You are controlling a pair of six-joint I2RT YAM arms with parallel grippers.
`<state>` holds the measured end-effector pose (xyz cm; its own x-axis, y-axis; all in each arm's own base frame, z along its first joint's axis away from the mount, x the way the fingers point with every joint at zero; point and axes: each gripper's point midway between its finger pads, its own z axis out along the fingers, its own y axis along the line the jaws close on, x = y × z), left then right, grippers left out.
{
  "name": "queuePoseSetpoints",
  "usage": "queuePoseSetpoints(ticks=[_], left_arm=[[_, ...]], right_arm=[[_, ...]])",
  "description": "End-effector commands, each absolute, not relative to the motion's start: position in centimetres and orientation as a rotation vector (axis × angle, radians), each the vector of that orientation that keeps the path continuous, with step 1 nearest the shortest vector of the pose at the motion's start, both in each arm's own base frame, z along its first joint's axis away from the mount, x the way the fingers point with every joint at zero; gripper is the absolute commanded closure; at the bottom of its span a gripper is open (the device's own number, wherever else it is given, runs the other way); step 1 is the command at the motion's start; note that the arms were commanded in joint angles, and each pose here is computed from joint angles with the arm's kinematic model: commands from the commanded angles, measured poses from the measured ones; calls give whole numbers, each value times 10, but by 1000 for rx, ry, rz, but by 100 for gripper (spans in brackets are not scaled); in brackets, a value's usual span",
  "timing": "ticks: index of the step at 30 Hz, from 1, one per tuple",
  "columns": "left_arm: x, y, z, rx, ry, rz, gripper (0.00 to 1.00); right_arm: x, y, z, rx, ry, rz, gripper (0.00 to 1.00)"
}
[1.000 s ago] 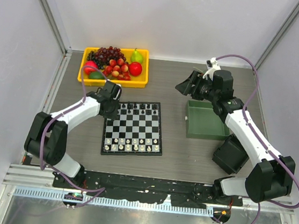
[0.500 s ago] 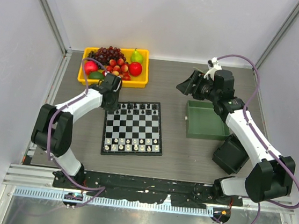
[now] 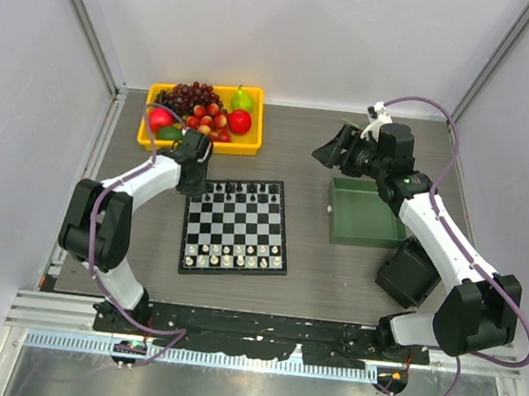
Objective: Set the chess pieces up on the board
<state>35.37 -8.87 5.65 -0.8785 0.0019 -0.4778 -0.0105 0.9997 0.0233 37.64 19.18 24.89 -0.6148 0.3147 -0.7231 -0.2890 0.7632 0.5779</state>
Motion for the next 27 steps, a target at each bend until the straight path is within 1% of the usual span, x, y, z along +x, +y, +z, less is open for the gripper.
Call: queuePoseSetpoints(ticks=[1, 19, 22, 27], left_arm=[[373, -91, 66, -5, 2589, 18, 100], [377, -94, 54, -10, 2595, -19, 98], [374, -95, 52, -12, 2605, -31, 96], [370, -97, 50, -16, 2612, -47, 90]], right_arm=[[382, 193, 257, 1, 2023, 868, 31], [382, 193, 256, 1, 2028, 871, 31], [382, 192, 256, 2, 2028, 872, 31], [382, 193, 257, 4, 2027, 875, 31]])
